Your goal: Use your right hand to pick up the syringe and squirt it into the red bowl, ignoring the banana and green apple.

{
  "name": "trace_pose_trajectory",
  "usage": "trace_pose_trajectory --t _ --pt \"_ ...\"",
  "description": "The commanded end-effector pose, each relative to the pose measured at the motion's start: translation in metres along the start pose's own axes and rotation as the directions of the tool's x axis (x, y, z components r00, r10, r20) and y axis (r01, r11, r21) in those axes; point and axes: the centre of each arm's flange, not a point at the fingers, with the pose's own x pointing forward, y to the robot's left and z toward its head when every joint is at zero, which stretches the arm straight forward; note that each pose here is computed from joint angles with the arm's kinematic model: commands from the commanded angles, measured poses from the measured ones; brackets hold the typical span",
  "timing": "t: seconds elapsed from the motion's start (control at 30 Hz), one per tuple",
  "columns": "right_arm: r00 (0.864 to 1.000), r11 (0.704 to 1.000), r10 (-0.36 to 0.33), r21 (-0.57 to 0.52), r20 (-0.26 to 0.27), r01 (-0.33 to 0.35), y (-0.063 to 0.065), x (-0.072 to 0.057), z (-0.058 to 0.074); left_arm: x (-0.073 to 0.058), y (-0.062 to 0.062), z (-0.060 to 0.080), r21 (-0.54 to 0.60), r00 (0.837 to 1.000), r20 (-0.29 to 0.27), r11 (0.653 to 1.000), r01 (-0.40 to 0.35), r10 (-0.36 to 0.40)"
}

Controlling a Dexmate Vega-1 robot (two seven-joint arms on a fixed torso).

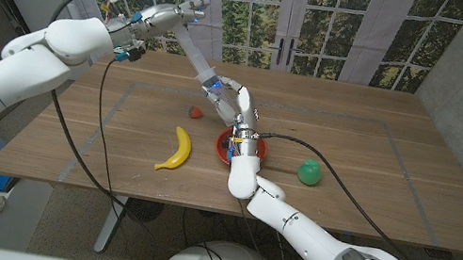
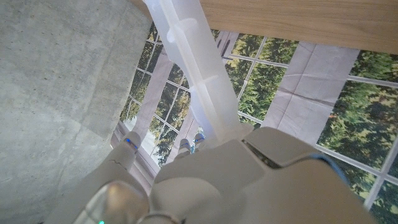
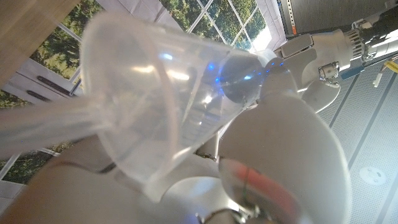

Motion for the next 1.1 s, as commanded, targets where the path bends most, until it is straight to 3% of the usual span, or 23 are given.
trace_pose_trajectory --t 0.03,0.4,1.1 --pt "1.0 1.0 0.01 0.026 -0.007 -0.01 0.002 -0.003 0.003 0.01 -0.002 0.003 -0.082 0.991 0.071 0.99 0.117 -0.111" --pt "1.0 0.999 0.026 0.042 -0.014 -0.026 0.006 -0.006 0.002 0.02 -0.005 0.017 -0.023 0.979 0.015 0.979 0.203 -0.203" --pt "1.0 0.999 0.0 0.033 0.017 0.0 0.002 -0.006 0.007 0.015 -0.019 0.025 -0.015 0.973 0.022 0.973 0.231 -0.23"
